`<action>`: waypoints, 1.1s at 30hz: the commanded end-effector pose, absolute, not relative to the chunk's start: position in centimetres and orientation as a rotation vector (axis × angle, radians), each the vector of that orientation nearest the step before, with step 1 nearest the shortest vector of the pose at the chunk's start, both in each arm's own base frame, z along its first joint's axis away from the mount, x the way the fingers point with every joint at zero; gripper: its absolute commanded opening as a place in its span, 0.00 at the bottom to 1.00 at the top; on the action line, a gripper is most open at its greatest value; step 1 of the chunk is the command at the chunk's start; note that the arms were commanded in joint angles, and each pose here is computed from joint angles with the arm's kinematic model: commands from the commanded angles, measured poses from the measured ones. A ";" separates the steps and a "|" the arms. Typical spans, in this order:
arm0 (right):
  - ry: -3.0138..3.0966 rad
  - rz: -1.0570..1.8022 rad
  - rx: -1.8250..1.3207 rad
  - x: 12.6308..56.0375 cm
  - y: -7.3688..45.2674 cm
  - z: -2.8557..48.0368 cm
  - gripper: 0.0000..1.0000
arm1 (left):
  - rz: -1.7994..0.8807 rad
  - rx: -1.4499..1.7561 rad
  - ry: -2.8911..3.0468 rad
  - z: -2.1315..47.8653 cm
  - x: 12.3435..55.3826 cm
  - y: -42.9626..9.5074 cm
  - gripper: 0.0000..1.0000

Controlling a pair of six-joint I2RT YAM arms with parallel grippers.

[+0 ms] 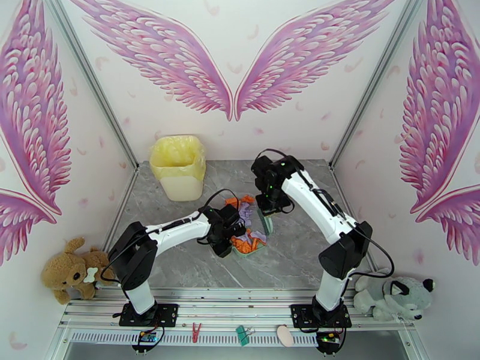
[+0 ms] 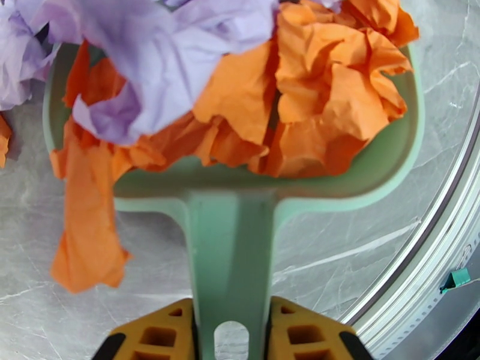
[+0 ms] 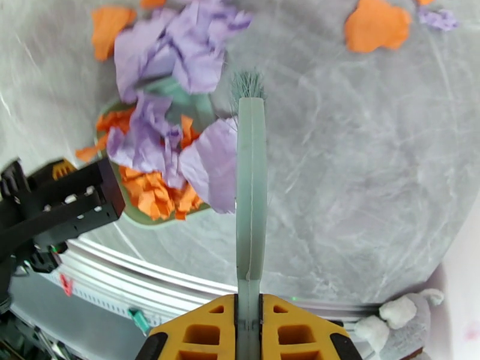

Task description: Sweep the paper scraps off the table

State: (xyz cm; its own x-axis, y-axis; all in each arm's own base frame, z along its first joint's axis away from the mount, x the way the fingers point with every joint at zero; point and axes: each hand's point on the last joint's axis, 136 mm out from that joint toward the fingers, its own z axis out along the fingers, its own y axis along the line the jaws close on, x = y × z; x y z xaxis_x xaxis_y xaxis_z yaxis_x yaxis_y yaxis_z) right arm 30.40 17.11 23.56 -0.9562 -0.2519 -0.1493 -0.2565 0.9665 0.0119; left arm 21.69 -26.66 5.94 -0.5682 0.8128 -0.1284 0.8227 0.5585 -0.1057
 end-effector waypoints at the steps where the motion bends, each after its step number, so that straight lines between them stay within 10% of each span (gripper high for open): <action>1: 2.940 0.004 -0.335 31.1 15.9 25.4 0.00 | -0.308 1.379 2.645 8.9 22.6 -28.1 0.00; 33: 2.935 -0.053 0.061 36.0 6.4 24.3 0.00 | -0.224 0.978 2.449 25.4 32.1 -26.2 0.00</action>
State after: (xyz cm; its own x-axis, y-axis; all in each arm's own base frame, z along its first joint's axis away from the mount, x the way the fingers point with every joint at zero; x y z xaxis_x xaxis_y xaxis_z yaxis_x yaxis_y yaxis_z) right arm 35.66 7.17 24.96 -0.9759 0.0297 -0.2163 0.0354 0.9991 -0.0228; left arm 31.75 -27.68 22.52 -0.6151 0.6372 -0.4644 0.7159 0.6982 0.0098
